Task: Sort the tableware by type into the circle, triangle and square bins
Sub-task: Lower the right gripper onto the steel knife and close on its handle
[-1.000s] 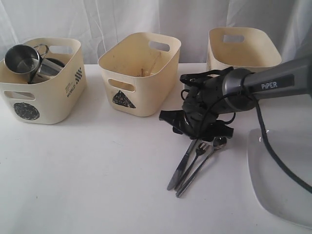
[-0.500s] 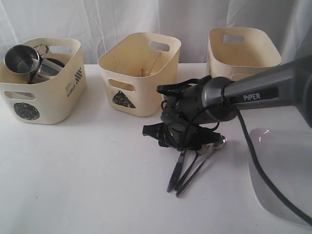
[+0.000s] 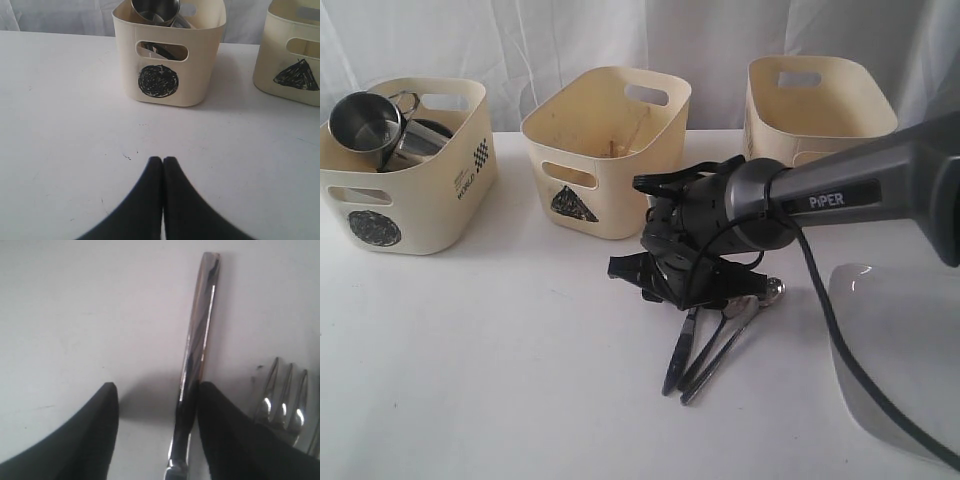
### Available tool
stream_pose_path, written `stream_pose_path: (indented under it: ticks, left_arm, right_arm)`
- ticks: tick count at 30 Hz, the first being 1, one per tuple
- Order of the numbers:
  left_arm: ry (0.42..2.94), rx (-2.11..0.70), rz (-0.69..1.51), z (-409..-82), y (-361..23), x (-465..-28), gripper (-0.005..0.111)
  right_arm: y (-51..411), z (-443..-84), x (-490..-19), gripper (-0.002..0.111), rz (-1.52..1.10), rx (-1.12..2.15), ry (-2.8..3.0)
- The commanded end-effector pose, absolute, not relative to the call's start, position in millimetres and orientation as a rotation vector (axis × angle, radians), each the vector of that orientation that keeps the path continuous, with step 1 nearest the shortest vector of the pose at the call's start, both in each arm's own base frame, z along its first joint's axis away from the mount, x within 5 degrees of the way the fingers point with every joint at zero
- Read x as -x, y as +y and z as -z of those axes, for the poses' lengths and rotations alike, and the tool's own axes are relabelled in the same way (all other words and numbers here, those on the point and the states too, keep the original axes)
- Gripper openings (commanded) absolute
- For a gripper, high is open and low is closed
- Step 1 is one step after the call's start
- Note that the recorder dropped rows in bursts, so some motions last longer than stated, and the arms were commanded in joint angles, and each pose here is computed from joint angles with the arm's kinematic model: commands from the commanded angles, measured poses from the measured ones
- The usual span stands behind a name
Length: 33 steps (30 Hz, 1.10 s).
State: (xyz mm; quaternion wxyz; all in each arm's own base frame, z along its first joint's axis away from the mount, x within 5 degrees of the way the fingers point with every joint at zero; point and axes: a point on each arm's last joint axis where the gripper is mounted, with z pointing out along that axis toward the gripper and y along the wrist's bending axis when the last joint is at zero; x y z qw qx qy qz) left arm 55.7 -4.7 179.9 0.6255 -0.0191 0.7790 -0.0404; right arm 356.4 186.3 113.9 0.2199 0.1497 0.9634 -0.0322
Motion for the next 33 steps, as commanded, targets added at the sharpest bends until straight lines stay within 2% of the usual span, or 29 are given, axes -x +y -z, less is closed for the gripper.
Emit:
stream_pose_path:
  ticks: [1, 14, 17, 18, 19, 27, 33]
  left_arm:
    - [1.780, 0.049, 0.110, -179.7, -5.3, -55.5, 0.000]
    - [1.780, 0.049, 0.110, -179.7, -5.3, -55.5, 0.000]
    - [1.780, 0.049, 0.110, -179.7, -5.3, -55.5, 0.000]
    - [1.780, 0.049, 0.110, -179.7, -5.3, -55.5, 0.000]
    - [1.780, 0.049, 0.110, -179.7, -5.3, -55.5, 0.000]
    - [1.780, 0.049, 0.110, -179.7, -5.3, -55.5, 0.000]
    - [1.780, 0.049, 0.110, -179.7, -5.3, -55.5, 0.000]
  right_arm:
    - [174.5, -79.0, -343.3, 0.039, 0.230, -0.675, 2.746]
    - [174.3, -73.8, -341.1, 0.036, 0.239, -0.747, 2.749]
    - [171.5, -74.1, -338.9, 0.016, 0.291, -0.778, 2.750]
    - [170.8, -74.1, -338.2, 0.004, 0.302, -0.789, 2.750]
    - [170.8, -74.1, -338.0, 0.000, 0.303, -0.803, 2.747]
    - [171.5, -93.0, -331.2, 0.000, 0.117, -0.725, 2.724]
    - [172.0, -104.3, -324.9, 0.000, -0.177, -0.564, 2.658]
